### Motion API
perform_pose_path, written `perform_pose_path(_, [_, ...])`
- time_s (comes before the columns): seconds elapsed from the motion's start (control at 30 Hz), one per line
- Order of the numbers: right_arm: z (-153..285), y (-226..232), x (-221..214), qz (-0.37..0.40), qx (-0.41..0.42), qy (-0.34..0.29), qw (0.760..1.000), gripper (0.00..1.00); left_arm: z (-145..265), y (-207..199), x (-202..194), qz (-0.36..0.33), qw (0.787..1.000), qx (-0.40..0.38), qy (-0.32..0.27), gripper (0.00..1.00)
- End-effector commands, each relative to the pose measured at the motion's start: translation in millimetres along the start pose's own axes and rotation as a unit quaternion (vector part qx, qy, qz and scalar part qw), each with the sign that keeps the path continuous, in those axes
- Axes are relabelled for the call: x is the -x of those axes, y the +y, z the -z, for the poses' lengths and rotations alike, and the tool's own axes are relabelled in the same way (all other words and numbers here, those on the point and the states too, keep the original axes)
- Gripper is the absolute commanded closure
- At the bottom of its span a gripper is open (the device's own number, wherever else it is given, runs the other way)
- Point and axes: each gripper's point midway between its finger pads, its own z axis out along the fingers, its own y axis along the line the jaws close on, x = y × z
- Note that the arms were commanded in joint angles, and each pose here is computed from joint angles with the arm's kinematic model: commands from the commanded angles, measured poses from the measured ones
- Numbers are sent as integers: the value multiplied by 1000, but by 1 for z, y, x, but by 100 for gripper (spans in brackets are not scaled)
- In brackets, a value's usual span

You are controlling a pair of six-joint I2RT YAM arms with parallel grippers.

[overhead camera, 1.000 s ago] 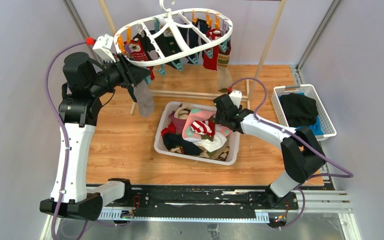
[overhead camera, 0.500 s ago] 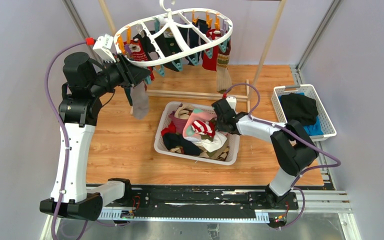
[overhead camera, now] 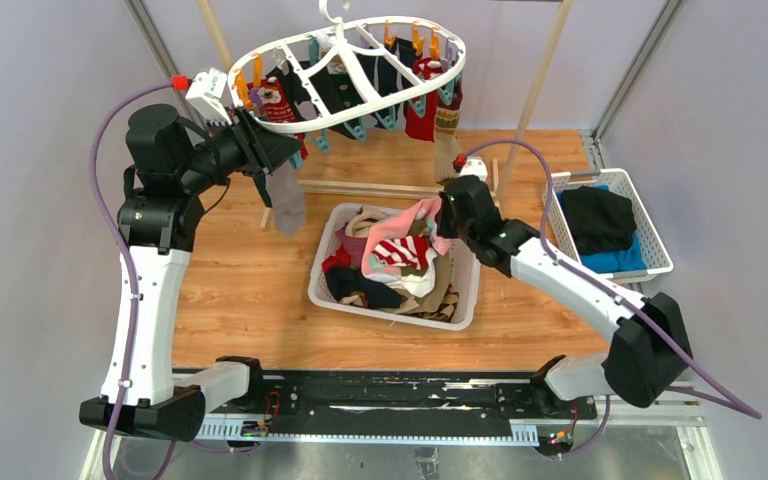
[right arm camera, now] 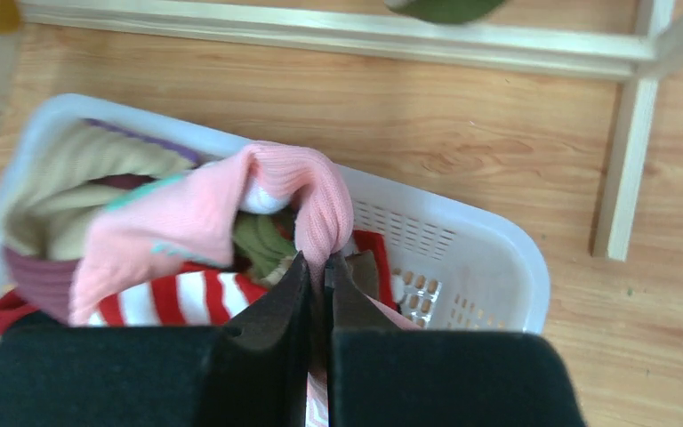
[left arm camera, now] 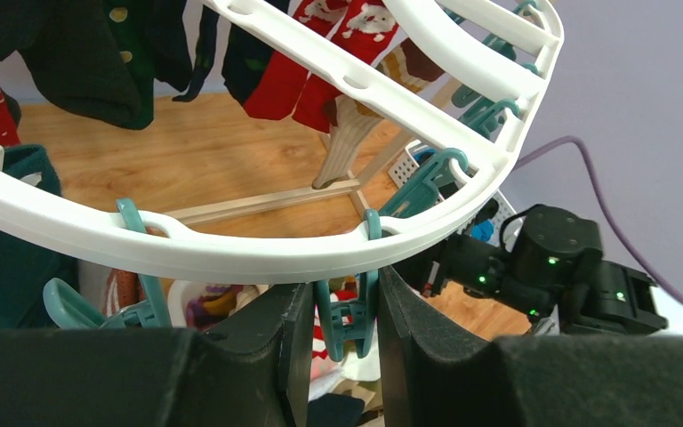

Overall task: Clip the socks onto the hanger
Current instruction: Pick up the sock from the bin.

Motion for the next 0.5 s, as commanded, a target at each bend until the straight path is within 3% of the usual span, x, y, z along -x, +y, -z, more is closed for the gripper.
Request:
perform_pose_path(0.0, [27,30,19,69,41,-22,997,100,4,-11,-4,1,1000,-20,8,100])
perform_pose_path(0.23, [71,93,38,152,108,-40,982,100,6,-12,-2,0,1000,-20,6,100])
perform_pose_path(0.47, [99,112,66,153,143,-54,976,100,7,-15,-1,0,1000,-24,4,100])
